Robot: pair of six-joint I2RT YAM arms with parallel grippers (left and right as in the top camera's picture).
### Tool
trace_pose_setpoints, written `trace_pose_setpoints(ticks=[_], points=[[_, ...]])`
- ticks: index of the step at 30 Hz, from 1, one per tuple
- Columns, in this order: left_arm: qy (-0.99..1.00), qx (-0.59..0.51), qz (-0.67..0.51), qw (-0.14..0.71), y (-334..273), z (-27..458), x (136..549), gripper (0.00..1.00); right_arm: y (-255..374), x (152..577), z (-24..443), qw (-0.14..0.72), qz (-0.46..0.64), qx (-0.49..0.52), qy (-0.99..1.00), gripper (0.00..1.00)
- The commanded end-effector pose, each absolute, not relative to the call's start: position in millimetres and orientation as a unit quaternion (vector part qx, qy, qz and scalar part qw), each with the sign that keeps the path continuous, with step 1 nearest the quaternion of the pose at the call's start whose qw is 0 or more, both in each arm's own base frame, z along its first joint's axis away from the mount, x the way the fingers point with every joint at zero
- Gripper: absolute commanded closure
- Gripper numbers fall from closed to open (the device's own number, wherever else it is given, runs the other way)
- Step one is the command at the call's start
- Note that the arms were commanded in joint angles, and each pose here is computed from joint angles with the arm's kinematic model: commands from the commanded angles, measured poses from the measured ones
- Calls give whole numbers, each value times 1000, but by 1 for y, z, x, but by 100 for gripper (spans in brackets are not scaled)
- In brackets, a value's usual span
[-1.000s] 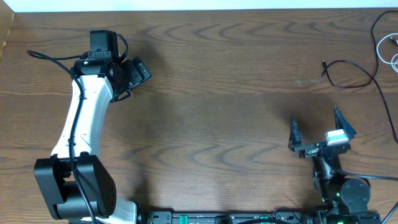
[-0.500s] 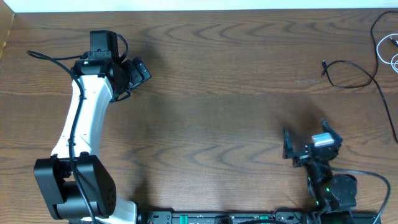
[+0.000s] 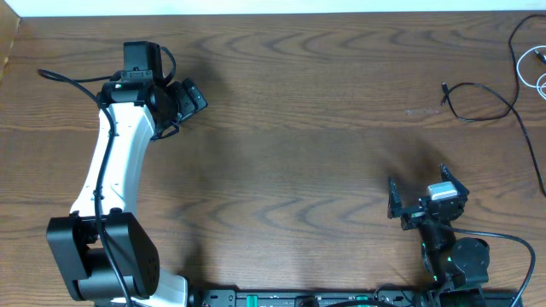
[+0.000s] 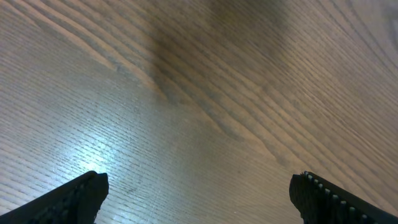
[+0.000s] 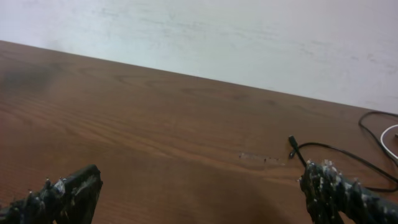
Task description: Untangle cables
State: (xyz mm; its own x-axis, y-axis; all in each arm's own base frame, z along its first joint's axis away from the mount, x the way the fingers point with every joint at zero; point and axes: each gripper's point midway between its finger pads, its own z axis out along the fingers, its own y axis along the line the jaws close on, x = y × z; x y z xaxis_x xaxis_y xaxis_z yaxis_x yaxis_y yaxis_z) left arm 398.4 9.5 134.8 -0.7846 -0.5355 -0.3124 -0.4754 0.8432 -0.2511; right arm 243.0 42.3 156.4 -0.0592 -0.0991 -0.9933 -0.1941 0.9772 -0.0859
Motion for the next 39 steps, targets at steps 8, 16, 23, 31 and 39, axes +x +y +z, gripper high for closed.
trace_pose_setpoints(ticks=[8,16,23,31,39], points=[[941,-274,-77,181,10,129,398,2,41,243,157,679,37,-95,727,1],[955,-244,-51,161,14,125,385,2,41,243,157,679,37,-95,727,1],[955,-244,-51,161,14,125,385,2,41,243,157,679,37,-95,727,1],[959,-246,-46,134,14,119,371,2,41,243,157,679,37,-95,727,1],[955,-247,-34,160,19,133,357,2,41,243,157,679,37,-95,727,1]])
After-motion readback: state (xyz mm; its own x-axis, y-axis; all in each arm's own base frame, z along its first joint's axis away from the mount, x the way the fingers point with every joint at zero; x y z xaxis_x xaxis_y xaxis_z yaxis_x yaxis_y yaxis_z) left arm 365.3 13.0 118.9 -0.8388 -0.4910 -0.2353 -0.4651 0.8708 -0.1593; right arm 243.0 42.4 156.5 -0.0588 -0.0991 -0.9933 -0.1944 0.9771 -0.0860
